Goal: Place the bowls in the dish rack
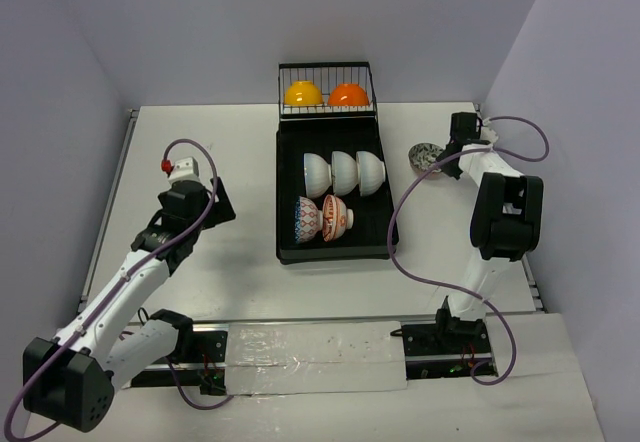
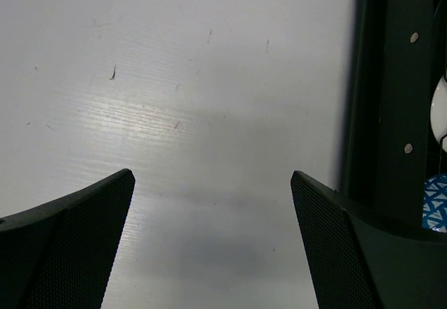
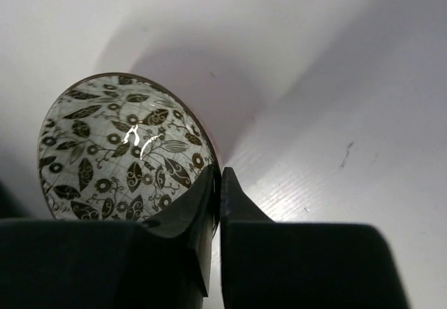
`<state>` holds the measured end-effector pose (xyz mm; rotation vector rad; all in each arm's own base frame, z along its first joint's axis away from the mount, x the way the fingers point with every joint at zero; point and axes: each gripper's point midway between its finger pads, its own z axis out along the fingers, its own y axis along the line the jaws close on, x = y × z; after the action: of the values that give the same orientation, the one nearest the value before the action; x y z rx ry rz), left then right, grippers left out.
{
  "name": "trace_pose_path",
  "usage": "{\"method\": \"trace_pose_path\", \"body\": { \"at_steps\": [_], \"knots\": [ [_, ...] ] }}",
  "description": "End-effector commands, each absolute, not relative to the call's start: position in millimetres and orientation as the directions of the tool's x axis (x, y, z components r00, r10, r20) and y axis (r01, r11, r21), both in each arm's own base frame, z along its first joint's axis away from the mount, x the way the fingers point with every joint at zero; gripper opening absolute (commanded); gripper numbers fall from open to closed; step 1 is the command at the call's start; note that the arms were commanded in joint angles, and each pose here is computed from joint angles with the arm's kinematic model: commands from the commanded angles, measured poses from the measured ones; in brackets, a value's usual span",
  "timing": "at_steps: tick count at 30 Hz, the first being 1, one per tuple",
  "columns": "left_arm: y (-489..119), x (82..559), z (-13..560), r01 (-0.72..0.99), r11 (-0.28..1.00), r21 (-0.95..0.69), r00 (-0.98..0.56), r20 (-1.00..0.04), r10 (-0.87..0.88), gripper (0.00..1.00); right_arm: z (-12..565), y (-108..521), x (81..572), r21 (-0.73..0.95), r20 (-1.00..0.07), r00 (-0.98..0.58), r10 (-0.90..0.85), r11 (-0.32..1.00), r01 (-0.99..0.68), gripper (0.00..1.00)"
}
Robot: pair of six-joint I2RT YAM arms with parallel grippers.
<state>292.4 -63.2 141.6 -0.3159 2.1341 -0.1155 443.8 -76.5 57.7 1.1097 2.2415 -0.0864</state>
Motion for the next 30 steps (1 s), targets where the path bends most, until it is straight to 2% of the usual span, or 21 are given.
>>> {"method": "trace_pose_path", "body": {
  "at_steps": [1, 2, 8, 16, 20, 26, 30],
  "knots": [
    [-68, 302, 153, -0.154, 0.96, -0.232, -0.496, -0.823, -0.278, 0.99, 80, -89, 455, 0.222, -0.638, -0.395, 0.661, 0.649, 0.728, 0.03],
    [-67, 303, 152, -0.156, 0.959, -0.235, -0.497, -0.821, -0.282, 0.99, 80, -90, 454, 0.221, -0.642, -0.393, 0.658, 0.651, 0.727, 0.0],
    [-71, 304, 150, -0.14, 0.957, -0.255, -0.511, -0.809, -0.29, 0.99, 100, -92, 438, 0.184, -0.698, -0.399, 0.595, 0.687, 0.703, 0.0],
    [-75, 305, 152, -0.119, 0.953, -0.278, -0.513, -0.805, -0.298, 0.99, 186, -78, 402, 0.028, -0.823, -0.419, 0.384, 0.763, 0.646, 0.0],
    [-75, 308, 159, -0.112, 0.956, -0.273, -0.507, -0.811, -0.291, 0.99, 237, -49, 378, -0.03, -0.883, -0.395, 0.253, 0.81, 0.585, 0.0],
    [-68, 312, 164, -0.129, 0.959, -0.253, -0.479, -0.831, -0.284, 0.99, 284, -14, 342, -0.143, -0.899, -0.43, 0.082, 0.874, 0.465, 0.0],
    [-66, 312, 160, -0.139, 0.956, -0.257, -0.482, -0.826, -0.292, 0.99, 290, 22, 316, -0.279, -0.865, -0.496, -0.084, 0.9, 0.335, 0.0]
  ]
}}
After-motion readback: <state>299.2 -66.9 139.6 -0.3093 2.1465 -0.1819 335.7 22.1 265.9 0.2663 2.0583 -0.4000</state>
